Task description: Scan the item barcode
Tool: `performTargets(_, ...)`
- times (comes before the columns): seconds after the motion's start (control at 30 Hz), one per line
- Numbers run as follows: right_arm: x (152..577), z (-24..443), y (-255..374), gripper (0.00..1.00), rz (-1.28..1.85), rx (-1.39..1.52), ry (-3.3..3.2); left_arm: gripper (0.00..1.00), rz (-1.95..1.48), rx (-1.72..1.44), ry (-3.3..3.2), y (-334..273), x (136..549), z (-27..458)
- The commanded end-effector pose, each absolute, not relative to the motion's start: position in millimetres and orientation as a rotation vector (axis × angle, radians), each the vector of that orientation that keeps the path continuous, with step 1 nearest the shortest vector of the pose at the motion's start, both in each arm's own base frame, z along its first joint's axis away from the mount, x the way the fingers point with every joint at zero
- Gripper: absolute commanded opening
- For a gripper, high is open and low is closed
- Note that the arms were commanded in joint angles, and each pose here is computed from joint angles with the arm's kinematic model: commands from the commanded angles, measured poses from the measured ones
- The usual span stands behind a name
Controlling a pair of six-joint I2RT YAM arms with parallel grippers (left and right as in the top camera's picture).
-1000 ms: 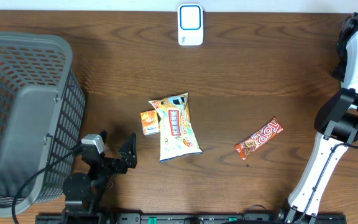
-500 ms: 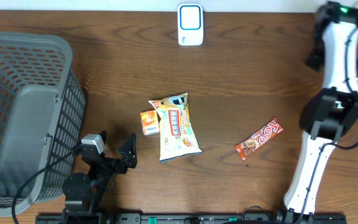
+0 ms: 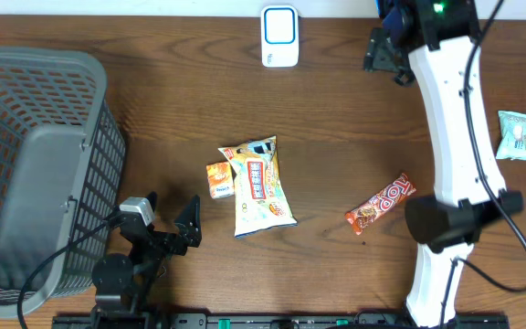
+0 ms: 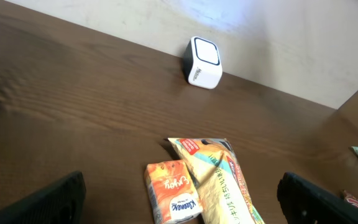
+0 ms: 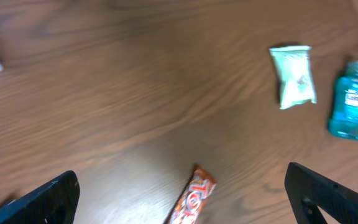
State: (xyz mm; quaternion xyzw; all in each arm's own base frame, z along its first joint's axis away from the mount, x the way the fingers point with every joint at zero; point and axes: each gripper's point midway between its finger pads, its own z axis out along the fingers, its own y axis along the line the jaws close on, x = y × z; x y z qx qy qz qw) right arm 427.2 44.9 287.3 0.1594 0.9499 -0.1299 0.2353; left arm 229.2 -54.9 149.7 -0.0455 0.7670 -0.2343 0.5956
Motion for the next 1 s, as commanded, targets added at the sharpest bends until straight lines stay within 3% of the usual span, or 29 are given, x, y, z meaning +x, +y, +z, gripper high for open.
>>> performTargets(0.0, 401, 315, 59, 0.99, -0.211, 0.367, 2.604, 0.98, -0.543, -0.119, 1.802, -54, 229, 141)
performTargets(0.2, 343, 304, 49, 0.99, -0.225, 0.532, 2.653, 0.98, -0.544, -0.118, 1.802, -54, 229, 141)
performTargets(0.37, 292, 250, 36, 0.99, -0.301, 0.924, 2.694, 0.98, -0.544, -0.118, 1.802, -54, 229, 141)
performTargets(0.47, 273, 203, 40, 0.98, -0.318, 1.013, 2.768, 0.98, -0.544, -0.118, 1.802, -54, 229, 141)
performTargets(0.57, 264, 159, 44, 0.88, -0.319, 1.027, 2.834, 0.98, -0.544, -0.118, 1.802, -54, 229, 141)
performTargets(0.97, 291, 31, 64, 0.81, -0.048, 1.019, 2.719, 0.98, -0.544, -0.118, 1.802, -54, 229, 141)
